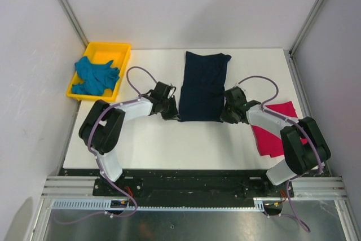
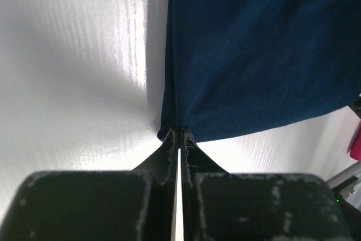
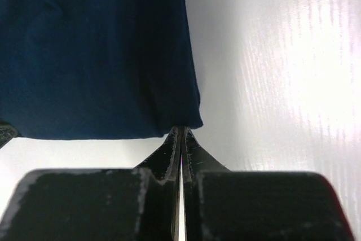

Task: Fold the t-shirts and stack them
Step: Fold the folded rectangular tshirt in 1/3 of the way

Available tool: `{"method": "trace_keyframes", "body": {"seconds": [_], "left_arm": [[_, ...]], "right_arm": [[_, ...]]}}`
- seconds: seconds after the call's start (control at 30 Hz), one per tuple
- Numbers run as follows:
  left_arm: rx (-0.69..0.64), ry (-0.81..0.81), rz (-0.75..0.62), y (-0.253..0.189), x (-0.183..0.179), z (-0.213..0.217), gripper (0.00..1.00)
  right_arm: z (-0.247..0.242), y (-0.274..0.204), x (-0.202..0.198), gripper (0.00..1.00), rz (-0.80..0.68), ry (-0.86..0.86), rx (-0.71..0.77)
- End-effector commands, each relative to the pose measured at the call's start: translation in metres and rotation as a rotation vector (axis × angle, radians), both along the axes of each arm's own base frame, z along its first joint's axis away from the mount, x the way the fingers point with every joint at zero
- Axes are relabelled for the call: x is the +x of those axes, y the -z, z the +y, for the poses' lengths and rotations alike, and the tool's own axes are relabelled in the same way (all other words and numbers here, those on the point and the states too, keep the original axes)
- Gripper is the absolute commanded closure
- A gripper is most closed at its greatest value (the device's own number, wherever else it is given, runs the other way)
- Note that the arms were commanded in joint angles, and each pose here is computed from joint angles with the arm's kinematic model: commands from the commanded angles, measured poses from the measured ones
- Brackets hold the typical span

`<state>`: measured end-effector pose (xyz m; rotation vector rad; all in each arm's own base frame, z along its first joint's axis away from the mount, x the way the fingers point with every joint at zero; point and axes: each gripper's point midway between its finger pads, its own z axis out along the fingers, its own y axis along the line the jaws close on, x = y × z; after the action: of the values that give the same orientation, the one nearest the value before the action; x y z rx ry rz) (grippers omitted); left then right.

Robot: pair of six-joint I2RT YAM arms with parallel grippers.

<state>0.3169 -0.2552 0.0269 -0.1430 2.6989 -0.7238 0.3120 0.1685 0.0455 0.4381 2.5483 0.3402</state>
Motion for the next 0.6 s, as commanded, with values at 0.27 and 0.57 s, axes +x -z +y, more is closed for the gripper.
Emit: {"method": "trace_keyframes", "body": {"seconds": [0.27, 0.57], "left_arm": [[0.062, -0.087, -0.141, -0.047, 0.009, 0.029, 1.0], [0.063, -0.062, -0.084, -0.03, -0.005, 0.03, 1.0]], "right_arm": [[-0.032, -0.053, -0.011, 0.99, -0.092, 0.004, -0.097], [0.014, -0.031, -0.021, 0.59, -0.112, -0.022, 0.09]]}}
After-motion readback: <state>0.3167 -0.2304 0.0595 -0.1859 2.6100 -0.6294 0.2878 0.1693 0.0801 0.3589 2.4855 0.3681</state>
